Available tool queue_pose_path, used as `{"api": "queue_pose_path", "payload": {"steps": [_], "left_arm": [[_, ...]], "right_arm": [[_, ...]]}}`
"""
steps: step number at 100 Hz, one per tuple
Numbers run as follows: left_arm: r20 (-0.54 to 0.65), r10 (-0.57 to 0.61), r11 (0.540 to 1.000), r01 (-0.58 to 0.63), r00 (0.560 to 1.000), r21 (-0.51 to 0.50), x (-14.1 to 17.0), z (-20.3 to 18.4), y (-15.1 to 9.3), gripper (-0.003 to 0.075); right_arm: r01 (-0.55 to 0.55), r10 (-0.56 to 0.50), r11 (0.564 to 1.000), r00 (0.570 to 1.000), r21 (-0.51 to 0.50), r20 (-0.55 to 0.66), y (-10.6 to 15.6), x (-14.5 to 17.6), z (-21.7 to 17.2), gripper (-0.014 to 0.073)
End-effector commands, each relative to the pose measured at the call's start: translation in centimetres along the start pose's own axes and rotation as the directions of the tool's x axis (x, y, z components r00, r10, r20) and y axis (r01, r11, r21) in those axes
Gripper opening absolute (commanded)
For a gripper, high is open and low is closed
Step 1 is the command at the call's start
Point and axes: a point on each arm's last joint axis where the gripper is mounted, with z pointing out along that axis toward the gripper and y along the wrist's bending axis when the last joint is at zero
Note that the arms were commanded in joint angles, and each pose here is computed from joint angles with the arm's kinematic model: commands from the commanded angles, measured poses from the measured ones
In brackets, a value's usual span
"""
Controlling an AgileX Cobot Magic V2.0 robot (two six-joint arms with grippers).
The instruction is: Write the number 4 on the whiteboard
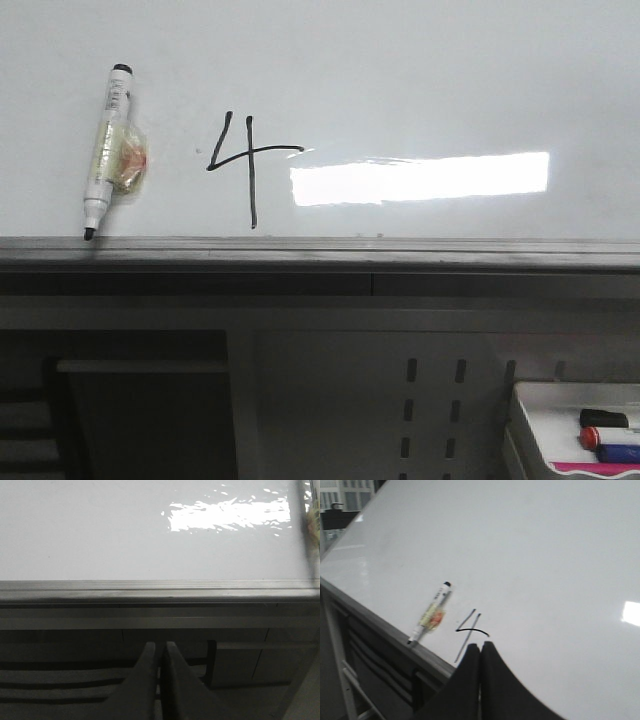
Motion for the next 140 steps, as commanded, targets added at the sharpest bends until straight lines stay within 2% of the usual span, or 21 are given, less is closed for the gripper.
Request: {"api": "queue_pose_path", "payload": {"steps": [1, 18, 27, 35, 51, 60, 76, 99, 140], "left_arm": [[0.039, -0.014, 1.0, 0.014, 0.999, 0.004, 0.6, 0.2, 0.0, -0.002], [0.039, -0.014, 1.0, 0.014, 0.999, 0.004, 0.6, 0.2, 0.0, -0.002], [0.039, -0.014, 1.0, 0.014, 0.999, 0.004, 0.6, 0.2, 0.0, -0.002], [0.039, -0.014, 1.0, 0.014, 0.999, 0.004, 0.6, 0.2, 0.0, -0.002], [0.039, -0.014, 1.0, 0.014, 0.999, 0.004, 0.6, 0.2, 0.0, -0.002], [0.039, -0.014, 1.0, 0.014, 0.999, 0.004, 0.6, 0.2, 0.0, -0.002], [0.039, -0.014, 1.0, 0.014, 0.999, 0.004, 0.6, 0.2, 0.0, -0.002], [0.039, -0.014, 1.0, 0.014, 0.999, 0.004, 0.6, 0.2, 0.0, -0.002], [0.039, -0.014, 1.0, 0.014, 0.999, 0.004, 0.6, 0.2, 0.0, -0.002]], "right_arm": [[-0.011, 0.003, 0.995, 0.997, 0.102, 0.076, -0.9, -1.3, -0.1, -0.0064], [0.038, -0.058, 0.943, 0.997, 0.33, 0.051, -2.9, -1.1, -0.6, -0.0064], [0.047, -0.072, 0.901, 0.997, 0.432, 0.041, -3.5, -0.3, -1.3, -0.0064], [0.054, -0.085, 0.845, 0.996, 0.531, 0.034, -3.7, 1.2, -2.6, -0.0064], [0.064, -0.102, 0.757, 0.995, 0.65, 0.02, -3.2, 5.0, -4.7, -0.0064], [0.067, -0.072, 0.727, 0.997, 0.683, -0.022, -3.0, 7.5, -5.3, -0.0064], [0.06, 0.058, 0.724, 0.988, 0.687, -0.147, -3.2, 10.9, -5.1, -0.0064], [0.052, 0.185, 0.724, 0.946, 0.688, -0.267, -2.9, 12.5, -5.5, -0.0064], [0.052, 0.181, 0.724, 0.948, 0.688, -0.262, -3.0, 12.4, -5.5, -0.0064]]}}
